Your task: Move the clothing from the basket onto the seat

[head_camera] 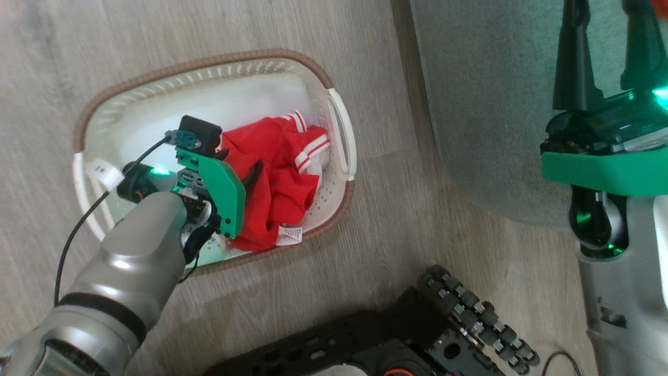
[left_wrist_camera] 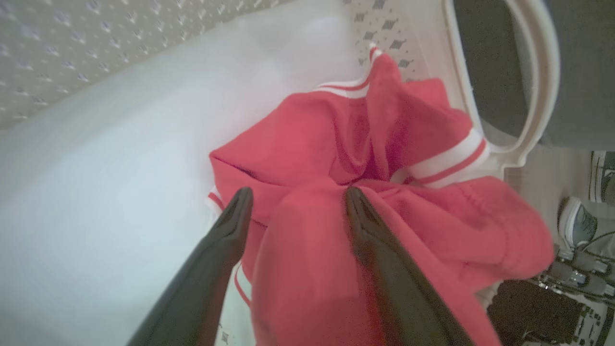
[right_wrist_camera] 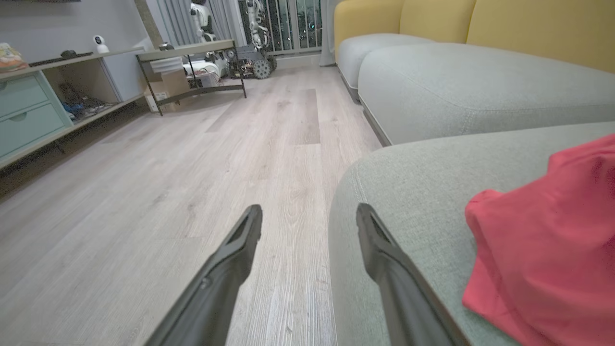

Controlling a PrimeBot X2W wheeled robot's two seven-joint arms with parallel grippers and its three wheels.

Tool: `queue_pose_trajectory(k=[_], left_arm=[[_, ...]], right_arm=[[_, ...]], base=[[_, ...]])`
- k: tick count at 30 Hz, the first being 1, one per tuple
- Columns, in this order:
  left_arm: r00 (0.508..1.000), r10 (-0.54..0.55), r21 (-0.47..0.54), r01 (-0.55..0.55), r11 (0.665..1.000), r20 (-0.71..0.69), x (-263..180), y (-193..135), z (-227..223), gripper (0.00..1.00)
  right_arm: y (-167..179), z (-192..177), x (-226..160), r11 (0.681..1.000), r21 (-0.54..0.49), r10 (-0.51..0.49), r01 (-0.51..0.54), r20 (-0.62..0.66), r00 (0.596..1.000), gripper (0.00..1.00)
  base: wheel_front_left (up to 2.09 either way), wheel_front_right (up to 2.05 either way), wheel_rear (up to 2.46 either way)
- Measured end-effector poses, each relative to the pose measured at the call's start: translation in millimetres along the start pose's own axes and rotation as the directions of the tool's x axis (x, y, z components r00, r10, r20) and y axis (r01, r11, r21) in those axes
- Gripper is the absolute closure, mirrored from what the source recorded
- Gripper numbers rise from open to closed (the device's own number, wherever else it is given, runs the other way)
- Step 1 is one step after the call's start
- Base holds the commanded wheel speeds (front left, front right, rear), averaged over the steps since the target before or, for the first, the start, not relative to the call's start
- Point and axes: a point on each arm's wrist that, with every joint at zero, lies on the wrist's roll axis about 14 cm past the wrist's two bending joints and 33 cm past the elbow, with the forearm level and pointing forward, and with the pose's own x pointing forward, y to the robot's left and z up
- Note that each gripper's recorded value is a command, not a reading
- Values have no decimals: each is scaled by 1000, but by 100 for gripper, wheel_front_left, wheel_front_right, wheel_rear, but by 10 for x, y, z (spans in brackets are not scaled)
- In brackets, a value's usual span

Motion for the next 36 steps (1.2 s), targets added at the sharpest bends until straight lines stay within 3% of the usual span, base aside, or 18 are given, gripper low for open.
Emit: queue_pose_trajectory(k=[14, 20, 21, 22, 23, 31, 36], left_arm=[[961, -98, 2, 102, 995, -259, 275, -43, -525, 0], [946, -119, -3, 123, 992, -302, 281, -78, -607, 2], [947, -118, -3, 123, 992, -300, 282, -70, -584, 24], [948, -118, -4, 122, 993, -296, 282, -60, -560, 57], [949, -117, -1, 122, 992, -294, 278, -54, -543, 100], [969, -124, -10, 125, 992, -212, 196, -107, -319, 100], [990, -107, -8, 107, 994, -91, 35, -167, 27, 100]], right_arm=[[-26, -305, 48, 1000, -13, -10, 9, -51, 999, 0], [-45, -326, 36, 1000, -15, -18, 17, -58, 998, 0], [-45, -327, 35, 1000, -15, -19, 18, -59, 998, 0], [-45, -329, 34, 1000, -14, -19, 18, -60, 998, 0], [-44, -330, 33, 1000, -16, -19, 18, -61, 998, 0], [-5, -209, 40, 1000, -11, -10, 10, -35, 999, 0], [45, 31, 39, 1000, 0, -1, 1, 15, 1000, 0]], base=[[0, 0, 0], [0, 0, 0], [0, 0, 0], [0, 0, 0], [0, 0, 0], [0, 0, 0], [0, 0, 0]])
